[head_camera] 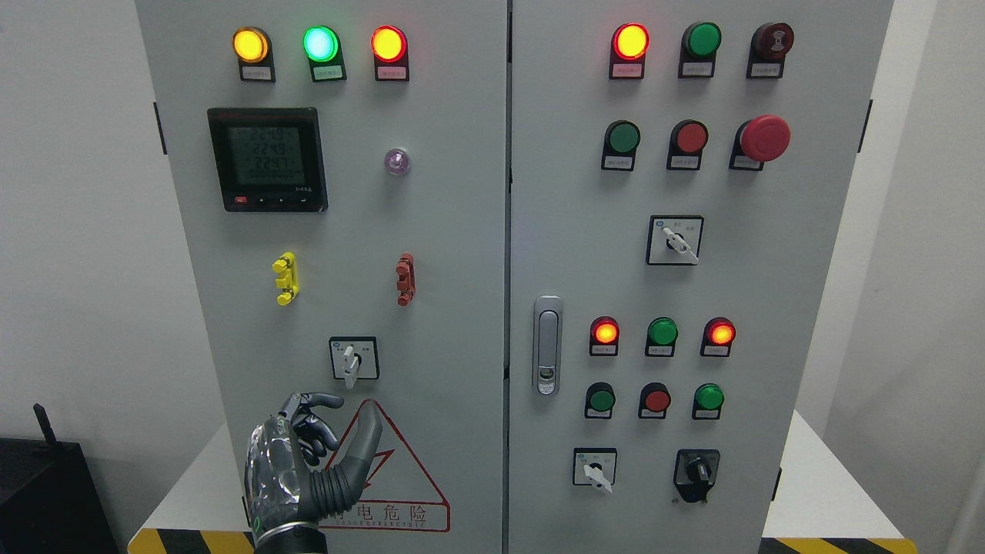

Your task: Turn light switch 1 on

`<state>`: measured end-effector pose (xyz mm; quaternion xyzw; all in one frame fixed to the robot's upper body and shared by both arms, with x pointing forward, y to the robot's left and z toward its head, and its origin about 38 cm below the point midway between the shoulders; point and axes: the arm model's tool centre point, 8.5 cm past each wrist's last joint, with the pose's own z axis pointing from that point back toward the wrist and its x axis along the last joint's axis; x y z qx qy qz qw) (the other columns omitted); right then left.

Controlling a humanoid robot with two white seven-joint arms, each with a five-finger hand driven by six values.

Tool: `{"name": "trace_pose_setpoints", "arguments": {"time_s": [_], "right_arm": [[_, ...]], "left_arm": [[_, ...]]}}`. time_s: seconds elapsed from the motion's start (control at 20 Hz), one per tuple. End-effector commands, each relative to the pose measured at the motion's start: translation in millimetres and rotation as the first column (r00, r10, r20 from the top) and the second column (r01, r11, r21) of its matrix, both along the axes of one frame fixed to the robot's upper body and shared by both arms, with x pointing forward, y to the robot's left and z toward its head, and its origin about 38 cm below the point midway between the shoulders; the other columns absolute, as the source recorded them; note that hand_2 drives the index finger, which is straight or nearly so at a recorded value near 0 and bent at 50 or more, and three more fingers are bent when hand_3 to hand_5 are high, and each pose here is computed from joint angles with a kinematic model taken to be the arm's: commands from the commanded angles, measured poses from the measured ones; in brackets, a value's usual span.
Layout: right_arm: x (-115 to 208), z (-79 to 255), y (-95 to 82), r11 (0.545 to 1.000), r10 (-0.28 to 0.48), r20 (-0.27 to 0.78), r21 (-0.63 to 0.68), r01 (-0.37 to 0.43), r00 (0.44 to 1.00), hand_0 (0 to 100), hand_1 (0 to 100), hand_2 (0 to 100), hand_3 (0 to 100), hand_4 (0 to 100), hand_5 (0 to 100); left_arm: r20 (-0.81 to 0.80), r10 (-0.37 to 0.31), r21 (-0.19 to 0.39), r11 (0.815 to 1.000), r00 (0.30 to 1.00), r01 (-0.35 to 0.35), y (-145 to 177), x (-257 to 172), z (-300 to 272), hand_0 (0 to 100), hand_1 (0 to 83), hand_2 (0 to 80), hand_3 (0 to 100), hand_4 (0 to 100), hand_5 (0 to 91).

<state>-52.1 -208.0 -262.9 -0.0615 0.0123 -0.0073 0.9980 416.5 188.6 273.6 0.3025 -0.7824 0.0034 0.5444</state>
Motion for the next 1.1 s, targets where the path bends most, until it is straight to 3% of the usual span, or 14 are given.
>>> {"name": "trace_pose_setpoints", "arguments": {"time_s": [0.0,0.15,0.4,0.7,1.05], "right_arm": [[1,0,0.3,1.0,0.005,0.001,0.001,-0.005,1.0,12,39,0,0,0,0],[1,0,0.3,1.0,0.005,0.001,0.001,-0.005,1.0,12,39,0,0,0,0],[0,0,0.3,1.0,0.004,0.0,0.001,-0.004,1.0,12,39,0,0,0,0],[0,0,0.3,1.0,0.004,0.0,0.001,-0.004,1.0,12,39,0,0,0,0],[0,0,0.3,1.0,0.004,0.0,0.001,-0.004,1.0,12,39,0,0,0,0]], "left_arm": [[0.006,-0.016,-0.024,1.0,1.0,0.016,-3,1,3,21,59.7,45.7,92,94,86.4],[0.018,0.029,-0.043,0.999,0.999,-0.029,8,-1,4,21,59.6,45.6,92,94,87.2],[0.009,0.048,-0.051,0.998,0.999,-0.047,15,1,1,21,59.7,45.7,92,94,87.3],[-0.007,0.061,-0.109,0.992,0.998,-0.062,32,5,-2,21,59.7,45.4,92,95,87.3],[0.008,0.022,-0.116,0.993,1.0,-0.021,24,19,11,21,59.9,46.1,92,94,87.2]]}}
